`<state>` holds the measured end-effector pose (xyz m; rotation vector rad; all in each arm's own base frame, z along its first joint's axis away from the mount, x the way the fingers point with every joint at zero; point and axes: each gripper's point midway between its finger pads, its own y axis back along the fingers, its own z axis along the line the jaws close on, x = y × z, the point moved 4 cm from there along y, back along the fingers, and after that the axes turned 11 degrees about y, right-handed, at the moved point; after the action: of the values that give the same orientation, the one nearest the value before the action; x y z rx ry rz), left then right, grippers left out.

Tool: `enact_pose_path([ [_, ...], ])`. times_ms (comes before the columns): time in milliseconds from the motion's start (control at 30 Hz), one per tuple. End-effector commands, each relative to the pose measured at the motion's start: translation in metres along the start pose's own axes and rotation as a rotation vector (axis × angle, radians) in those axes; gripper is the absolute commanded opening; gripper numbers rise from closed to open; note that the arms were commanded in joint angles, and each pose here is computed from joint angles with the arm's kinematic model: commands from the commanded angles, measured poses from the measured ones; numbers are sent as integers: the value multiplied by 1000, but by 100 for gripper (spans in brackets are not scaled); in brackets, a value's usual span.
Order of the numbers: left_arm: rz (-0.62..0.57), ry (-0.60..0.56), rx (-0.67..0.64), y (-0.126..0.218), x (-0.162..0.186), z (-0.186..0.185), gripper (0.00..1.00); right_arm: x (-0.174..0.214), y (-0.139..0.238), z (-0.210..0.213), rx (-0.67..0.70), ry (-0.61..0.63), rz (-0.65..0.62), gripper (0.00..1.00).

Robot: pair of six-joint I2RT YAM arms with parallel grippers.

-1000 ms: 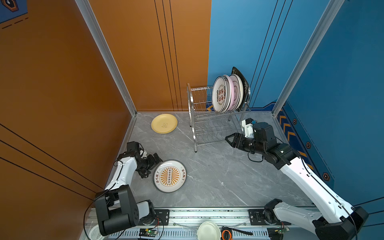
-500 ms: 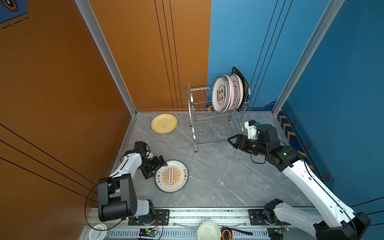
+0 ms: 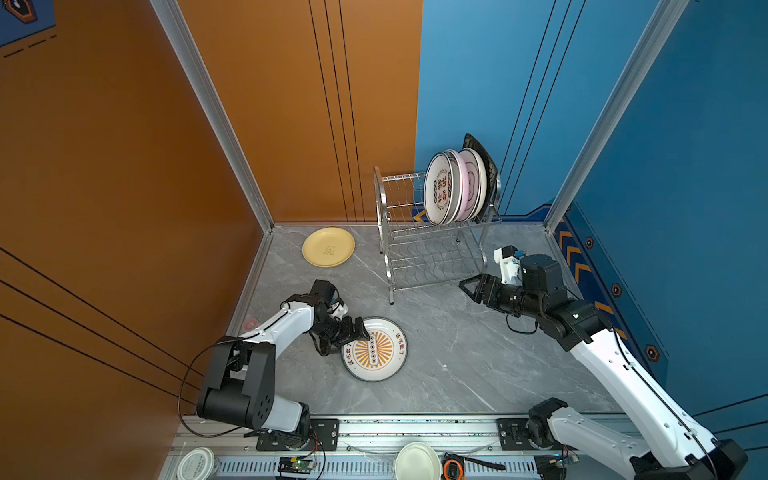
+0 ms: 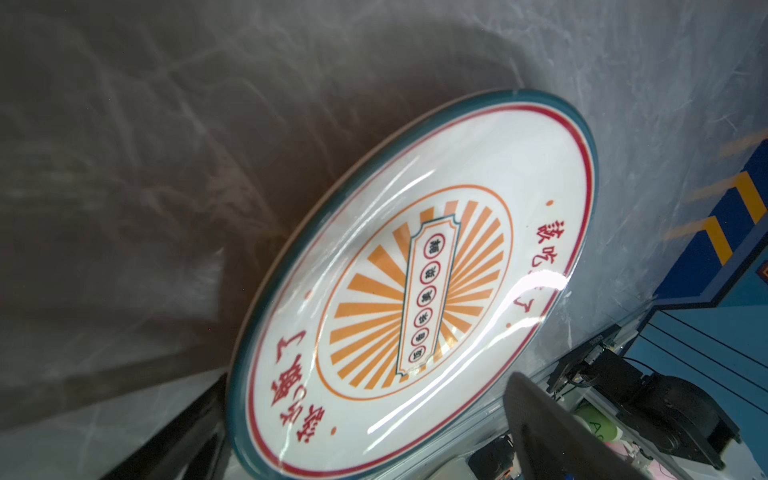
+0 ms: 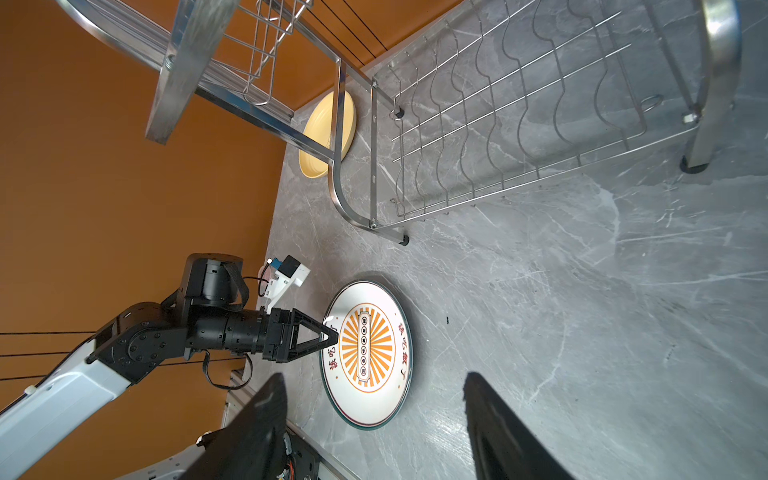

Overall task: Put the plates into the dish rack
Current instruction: 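Drag the sunburst plate toward the table centre with the left gripper, then tilt the sunburst plate upright with the left gripper while the right grasps it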

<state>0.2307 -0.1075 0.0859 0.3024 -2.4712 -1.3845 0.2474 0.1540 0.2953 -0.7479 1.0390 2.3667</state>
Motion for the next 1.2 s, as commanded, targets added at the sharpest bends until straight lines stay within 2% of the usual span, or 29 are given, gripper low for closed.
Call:
enact_pose_path([
  [0, -20, 15, 79, 0, -1, -6, 98, 7, -8, -3, -19, 4, 38, 69],
  [333, -70, 121, 125, -16, 12, 18, 87, 13, -14, -4, -50, 10, 70, 69],
  [367, -75, 128, 131, -17, 12, 18, 82, 13, -14, -4, -53, 12, 72, 69],
  [667, -115, 140, 140, -22, 17, 24, 60, 19, -17, -8, -67, 9, 94, 69],
  [933, -96, 105, 116, -31, 26, 25, 22, 25, -20, -14, -75, 0, 115, 70],
  [1167, -67, 75, 108, -36, 33, 21, 0, 30, -23, -19, -77, -6, 129, 70],
])
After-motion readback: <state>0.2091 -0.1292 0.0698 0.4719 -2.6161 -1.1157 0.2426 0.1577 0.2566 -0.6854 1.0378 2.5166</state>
